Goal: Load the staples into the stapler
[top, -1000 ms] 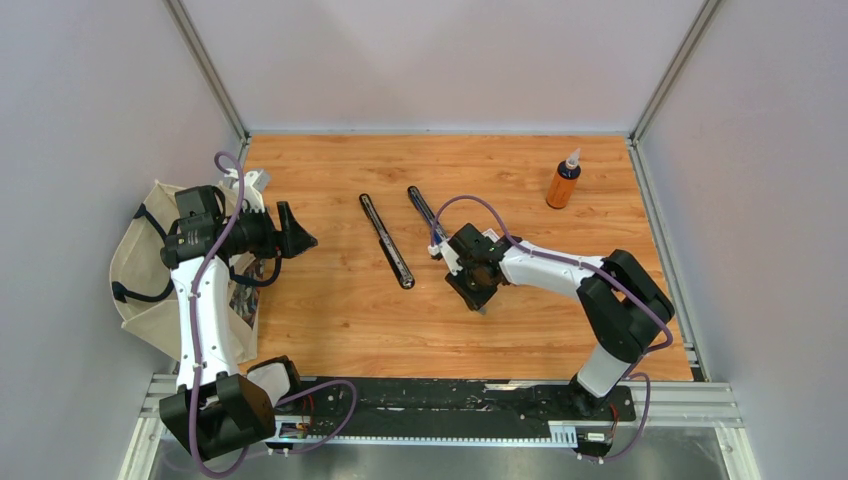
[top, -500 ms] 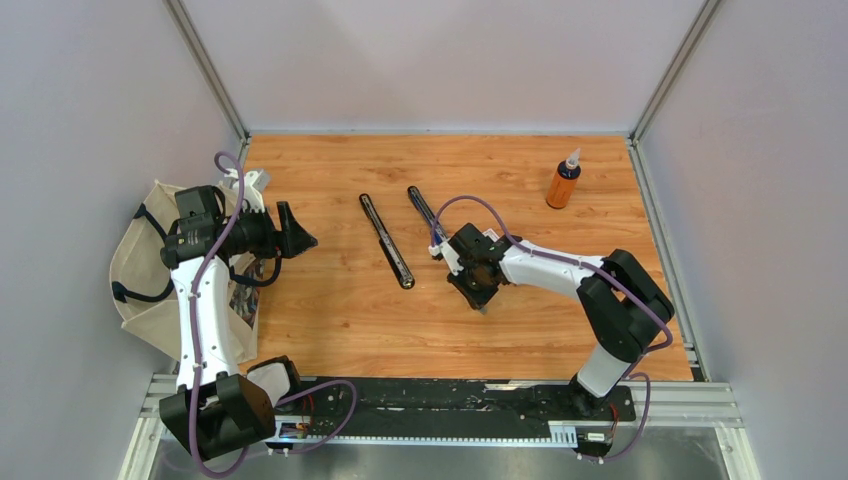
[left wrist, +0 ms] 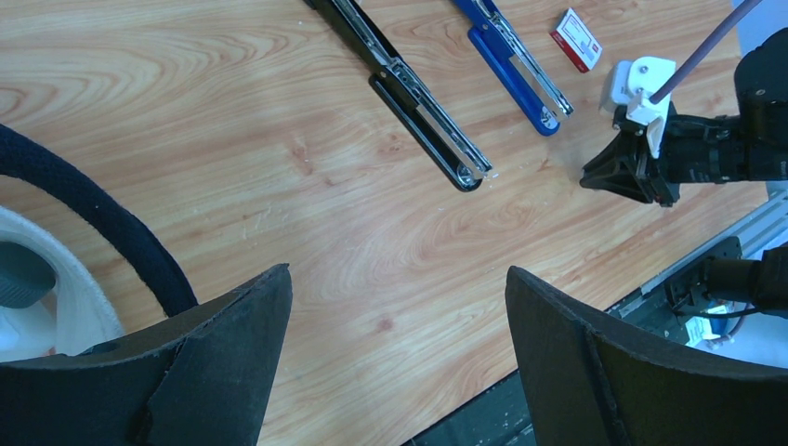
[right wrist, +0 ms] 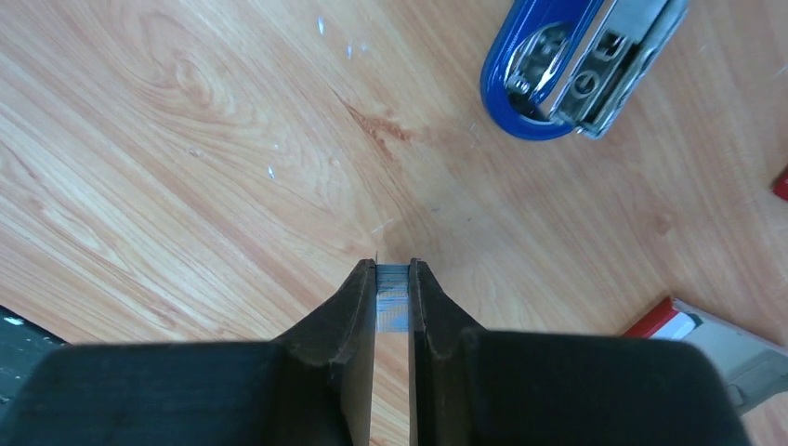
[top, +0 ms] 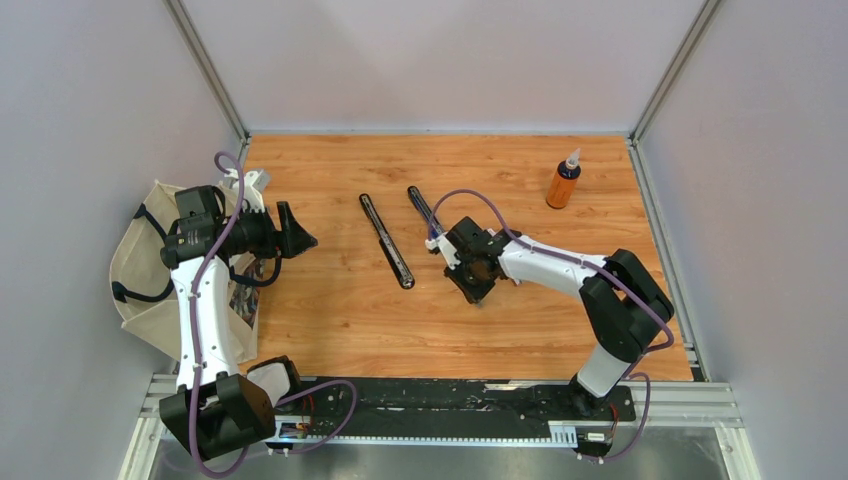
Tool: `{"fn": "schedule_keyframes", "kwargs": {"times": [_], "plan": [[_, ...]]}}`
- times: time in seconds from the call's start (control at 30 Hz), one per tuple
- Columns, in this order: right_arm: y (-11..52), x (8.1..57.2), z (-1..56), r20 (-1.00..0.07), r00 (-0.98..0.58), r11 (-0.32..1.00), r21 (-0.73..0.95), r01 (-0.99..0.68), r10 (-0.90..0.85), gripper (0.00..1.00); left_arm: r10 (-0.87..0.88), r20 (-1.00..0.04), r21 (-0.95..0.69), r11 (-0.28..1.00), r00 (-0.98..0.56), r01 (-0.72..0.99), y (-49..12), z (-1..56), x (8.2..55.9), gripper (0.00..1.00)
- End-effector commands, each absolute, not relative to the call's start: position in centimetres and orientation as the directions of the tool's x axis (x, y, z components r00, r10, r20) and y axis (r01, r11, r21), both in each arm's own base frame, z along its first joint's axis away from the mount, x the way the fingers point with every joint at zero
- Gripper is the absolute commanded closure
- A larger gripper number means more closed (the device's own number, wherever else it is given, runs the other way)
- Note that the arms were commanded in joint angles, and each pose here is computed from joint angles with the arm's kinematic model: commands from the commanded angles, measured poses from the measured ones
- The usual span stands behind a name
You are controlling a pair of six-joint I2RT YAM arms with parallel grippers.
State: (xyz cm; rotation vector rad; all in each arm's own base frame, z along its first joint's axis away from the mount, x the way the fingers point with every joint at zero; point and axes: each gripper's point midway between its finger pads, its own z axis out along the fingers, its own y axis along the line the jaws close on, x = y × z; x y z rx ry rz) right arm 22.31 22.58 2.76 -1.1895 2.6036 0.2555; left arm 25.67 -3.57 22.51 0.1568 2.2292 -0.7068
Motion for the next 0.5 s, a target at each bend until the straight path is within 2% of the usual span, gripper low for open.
{"fn": "schedule_keyframes", "kwargs": {"times": [0.0, 0.3, 0.47], "plan": [[24.7, 24.1, 6.7, -0.420, -0.598, 0.647, 0.033, -0.762, -0.682, 0.88, -0.085, -0.744, -0.398, 0.853, -0.663, 0.337, -2.9, 22.7, 26.0, 0.07], [30.4, 29.4, 12.9, -0.571, -0.582, 0.690, 0.038, -0.723, -0.579, 0.88, -0.080, -0.743, -0.377, 0.870, -0.665, 0.316, -2.2, 22.4, 26.1, 0.07], [34.7, 32.3, 14.2, -0.625, -0.609, 0.743, 0.067, -0.666, -0.488, 0.88, -0.081, -0.740, -0.373, 0.875, -0.667, 0.308, -1.9, 22.3, 26.2, 0.07]]}}
